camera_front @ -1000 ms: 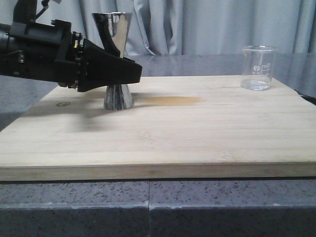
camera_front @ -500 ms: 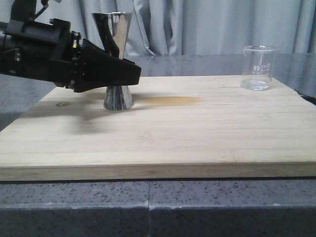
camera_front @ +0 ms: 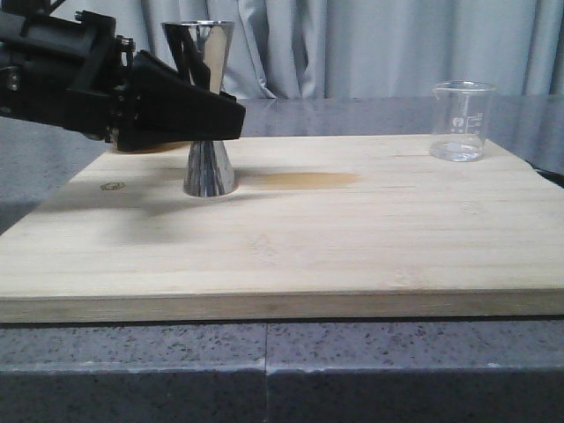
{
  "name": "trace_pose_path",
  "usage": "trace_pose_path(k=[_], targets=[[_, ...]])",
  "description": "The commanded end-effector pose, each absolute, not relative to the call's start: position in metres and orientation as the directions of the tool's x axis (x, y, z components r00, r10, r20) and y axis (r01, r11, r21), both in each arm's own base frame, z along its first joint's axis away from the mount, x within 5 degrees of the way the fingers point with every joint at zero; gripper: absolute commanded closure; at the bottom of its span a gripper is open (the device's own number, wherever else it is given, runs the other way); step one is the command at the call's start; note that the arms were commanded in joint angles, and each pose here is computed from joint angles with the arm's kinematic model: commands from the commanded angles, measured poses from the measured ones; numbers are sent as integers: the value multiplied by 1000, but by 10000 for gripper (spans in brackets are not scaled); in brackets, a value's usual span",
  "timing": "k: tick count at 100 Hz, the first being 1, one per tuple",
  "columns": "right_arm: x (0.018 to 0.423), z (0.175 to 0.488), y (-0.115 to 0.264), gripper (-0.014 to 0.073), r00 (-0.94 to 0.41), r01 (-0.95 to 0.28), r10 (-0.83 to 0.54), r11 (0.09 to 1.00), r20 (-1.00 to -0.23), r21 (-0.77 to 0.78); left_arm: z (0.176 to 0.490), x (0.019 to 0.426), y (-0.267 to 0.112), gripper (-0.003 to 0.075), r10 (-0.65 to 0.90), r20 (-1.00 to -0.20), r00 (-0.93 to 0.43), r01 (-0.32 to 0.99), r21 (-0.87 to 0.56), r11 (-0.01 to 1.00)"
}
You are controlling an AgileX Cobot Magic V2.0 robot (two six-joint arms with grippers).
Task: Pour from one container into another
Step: 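Open the left gripper and withdraw it from the jigger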
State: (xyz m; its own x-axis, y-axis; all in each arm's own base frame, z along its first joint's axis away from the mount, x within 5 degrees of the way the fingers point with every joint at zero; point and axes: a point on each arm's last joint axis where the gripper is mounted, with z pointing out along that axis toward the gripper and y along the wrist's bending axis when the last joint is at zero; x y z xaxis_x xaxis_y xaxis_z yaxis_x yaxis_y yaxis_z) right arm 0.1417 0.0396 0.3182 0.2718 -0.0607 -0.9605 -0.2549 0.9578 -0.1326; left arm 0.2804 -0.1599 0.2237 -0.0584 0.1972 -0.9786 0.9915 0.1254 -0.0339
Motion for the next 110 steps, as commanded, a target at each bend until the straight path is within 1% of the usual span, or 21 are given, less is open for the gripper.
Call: trace_pose_path(k=[1, 30, 110], targets=[[139, 333, 39, 62, 364, -246, -34, 960, -931, -131, 252, 277, -157, 361, 95, -995, -14, 994, -3, 113], [139, 333, 39, 62, 364, -246, -34, 960, -931, -131, 251, 283, -147, 361, 99, -995, -17, 989, -2, 149], [139, 333, 39, 62, 364, -246, -34, 960, -931, -131, 249, 284, -140, 361, 126, -991, -38, 989, -19, 147]])
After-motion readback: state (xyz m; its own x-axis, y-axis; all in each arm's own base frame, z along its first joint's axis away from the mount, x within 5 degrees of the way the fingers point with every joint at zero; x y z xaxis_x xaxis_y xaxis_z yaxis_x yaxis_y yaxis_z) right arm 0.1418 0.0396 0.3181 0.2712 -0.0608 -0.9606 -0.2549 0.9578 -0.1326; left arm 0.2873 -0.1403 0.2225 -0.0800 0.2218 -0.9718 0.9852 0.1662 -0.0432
